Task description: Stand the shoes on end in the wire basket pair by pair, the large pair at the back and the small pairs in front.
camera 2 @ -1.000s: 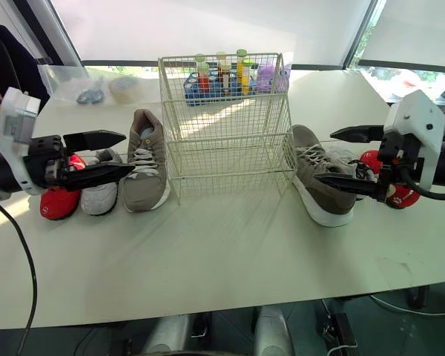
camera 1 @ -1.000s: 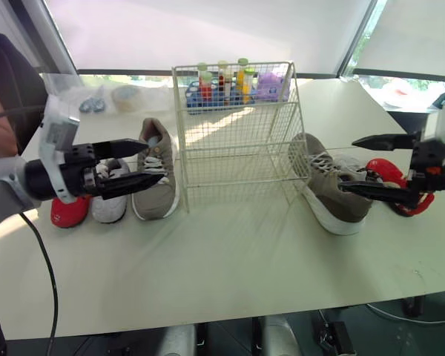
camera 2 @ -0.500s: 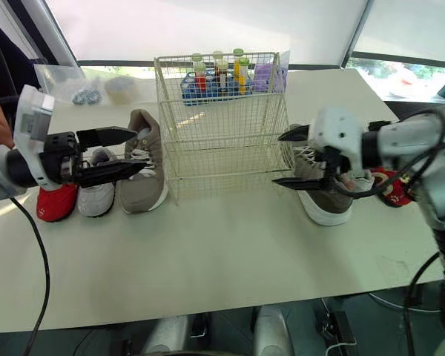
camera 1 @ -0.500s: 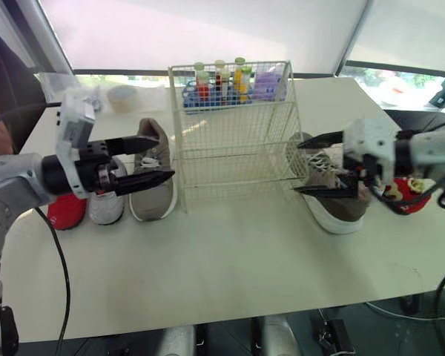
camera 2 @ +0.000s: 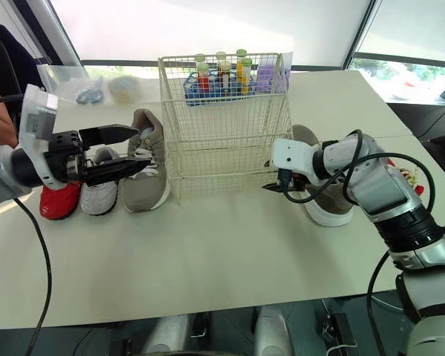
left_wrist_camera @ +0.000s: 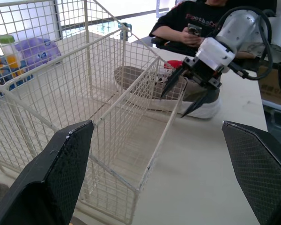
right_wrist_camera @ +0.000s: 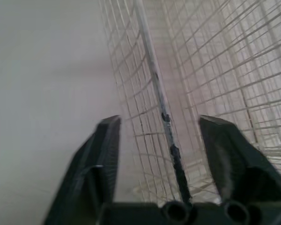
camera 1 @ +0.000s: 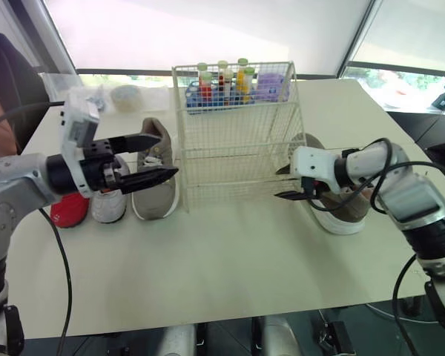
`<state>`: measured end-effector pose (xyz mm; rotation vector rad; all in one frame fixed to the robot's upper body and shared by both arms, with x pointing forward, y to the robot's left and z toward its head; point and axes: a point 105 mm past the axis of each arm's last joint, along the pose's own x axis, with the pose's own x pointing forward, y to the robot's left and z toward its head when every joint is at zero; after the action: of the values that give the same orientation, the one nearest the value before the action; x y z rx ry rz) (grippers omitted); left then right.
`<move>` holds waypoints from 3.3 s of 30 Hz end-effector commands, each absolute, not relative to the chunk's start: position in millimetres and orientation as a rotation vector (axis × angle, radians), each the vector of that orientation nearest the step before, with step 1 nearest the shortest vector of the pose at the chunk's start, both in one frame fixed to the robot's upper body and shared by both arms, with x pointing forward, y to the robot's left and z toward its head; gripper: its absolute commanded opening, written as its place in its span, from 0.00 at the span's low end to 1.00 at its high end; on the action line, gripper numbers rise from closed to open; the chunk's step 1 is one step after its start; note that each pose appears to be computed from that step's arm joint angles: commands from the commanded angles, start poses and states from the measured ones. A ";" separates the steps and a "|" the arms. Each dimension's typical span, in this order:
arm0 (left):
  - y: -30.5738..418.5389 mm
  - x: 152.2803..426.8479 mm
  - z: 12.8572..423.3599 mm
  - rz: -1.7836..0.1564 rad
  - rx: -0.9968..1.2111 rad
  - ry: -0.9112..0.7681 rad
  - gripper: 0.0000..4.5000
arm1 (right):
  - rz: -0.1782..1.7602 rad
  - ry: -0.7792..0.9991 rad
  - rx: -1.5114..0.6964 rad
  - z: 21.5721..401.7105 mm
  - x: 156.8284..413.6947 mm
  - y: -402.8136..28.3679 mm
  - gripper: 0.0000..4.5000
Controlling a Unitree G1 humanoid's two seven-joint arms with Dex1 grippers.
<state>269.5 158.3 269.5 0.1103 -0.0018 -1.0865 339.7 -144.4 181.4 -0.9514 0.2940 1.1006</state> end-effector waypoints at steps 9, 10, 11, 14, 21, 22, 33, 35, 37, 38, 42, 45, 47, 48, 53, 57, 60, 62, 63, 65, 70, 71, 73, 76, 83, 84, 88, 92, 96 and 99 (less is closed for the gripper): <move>153.4 269.4 279.6 -1.094 0.149 -0.060 1.00 | 1.179 0.189 -0.975 204.9 325.9 -126.7 0.01; 153.0 269.7 279.7 -1.095 0.149 -0.061 1.00 | 1.194 0.190 -0.971 205.4 323.3 -125.7 0.01; 152.6 270.0 279.8 -1.095 0.148 -0.063 1.00 | 1.202 0.193 -0.967 205.7 321.8 -125.2 0.01; 152.1 270.6 280.0 -1.096 0.148 -0.066 1.00 | 1.221 0.198 -0.974 205.9 318.6 -125.5 0.01; 151.0 271.3 280.6 -1.095 0.143 -0.074 1.00 | 1.226 0.199 -0.961 208.5 317.3 -124.6 0.01; 150.7 271.4 280.4 -1.094 0.142 -0.075 1.00 | 1.219 0.203 -0.955 207.7 318.0 -124.2 0.01; 149.8 271.8 280.8 -1.089 0.141 -0.084 1.00 | 1.180 0.228 -0.941 204.6 319.4 -120.1 0.01; 149.5 272.0 281.0 -1.090 0.142 -0.085 1.00 | 1.179 0.232 -0.950 203.9 318.8 -121.3 0.01; 149.1 271.9 281.3 -1.091 0.142 -0.087 1.00 | 1.175 0.243 -0.967 202.2 318.4 -124.2 0.01; 148.8 272.0 281.3 -1.092 0.143 -0.087 1.00 | 1.175 0.248 -0.977 201.3 317.9 -125.7 0.01; 147.9 272.3 281.6 -1.096 0.142 -0.088 1.00 | 1.174 0.237 -0.975 204.5 316.3 -126.2 0.33; 147.0 272.8 281.5 -1.099 0.142 -0.088 1.00 | 1.156 0.192 -0.985 216.3 314.4 -127.8 0.66; 146.5 272.6 281.5 -1.103 0.139 -0.088 1.00 | 1.147 0.146 -0.975 230.5 309.4 -129.7 0.88; 146.1 272.4 281.2 -1.105 0.139 -0.088 1.00 | 1.141 0.112 -0.957 239.8 306.3 -130.3 0.98; 145.0 271.4 280.7 -1.115 0.134 -0.089 1.00 | 1.007 0.009 -0.795 290.7 289.9 -155.7 0.98; 144.7 272.9 276.8 -1.141 0.116 -0.078 1.00 | 0.721 0.119 -0.703 292.4 290.6 -207.7 0.98; 142.3 277.0 275.9 -1.155 0.115 -0.081 1.00 | 0.559 0.216 -0.630 276.0 290.2 -232.0 0.98; 138.9 279.3 275.5 -1.172 0.113 -0.086 1.00 | 0.465 0.265 -0.566 263.0 289.0 -243.2 0.98; 137.4 280.5 275.0 -1.180 0.112 -0.087 1.00 | 0.425 0.283 -0.541 256.5 287.9 -247.1 0.98; 135.3 282.3 273.8 -1.193 0.112 -0.087 1.00 | 0.357 0.302 -0.486 247.0 286.6 -252.9 0.98; 132.3 285.9 274.4 -1.219 0.120 -0.092 1.00 | 0.263 0.370 -0.312 208.8 279.2 -261.1 0.98; 132.2 286.4 274.7 -1.221 0.121 -0.093 1.00 | 0.249 0.383 -0.294 201.8 277.4 -262.5 0.98; 132.0 286.5 274.3 -1.224 0.123 -0.092 1.00 | 0.220 0.401 -0.258 192.4 275.8 -266.1 0.98; 132.3 286.3 273.9 -1.225 0.126 -0.092 1.00 | 0.204 0.417 -0.210 181.2 274.1 -266.5 0.98; 133.1 285.9 273.4 -1.219 0.135 -0.092 1.00 | 0.184 0.436 -0.134 159.0 276.7 -263.8 0.98; 132.9 285.4 273.7 -1.218 0.135 -0.093 1.00 | 0.180 0.423 -0.116 158.0 279.5 -262.8 0.98; 132.9 284.8 273.7 -1.211 0.136 -0.094 1.00 | 0.165 0.389 -0.078 156.8 287.9 -260.9 0.98; 132.6 284.3 273.5 -1.206 0.137 -0.096 1.00 | 0.150 0.377 -0.045 153.4 295.4 -259.0 0.98; 132.9 284.4 274.0 -1.199 0.137 -0.100 1.00 | 0.159 0.388 -0.048 147.1 296.8 -254.6 0.93; 133.0 284.3 273.7 -1.195 0.139 -0.101 1.00 | 0.163 0.402 -0.047 142.5 296.7 -252.7 0.71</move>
<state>289.7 133.8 263.2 0.1080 -0.0452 -1.1923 295.4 -259.2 143.1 -0.0500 0.4130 0.1391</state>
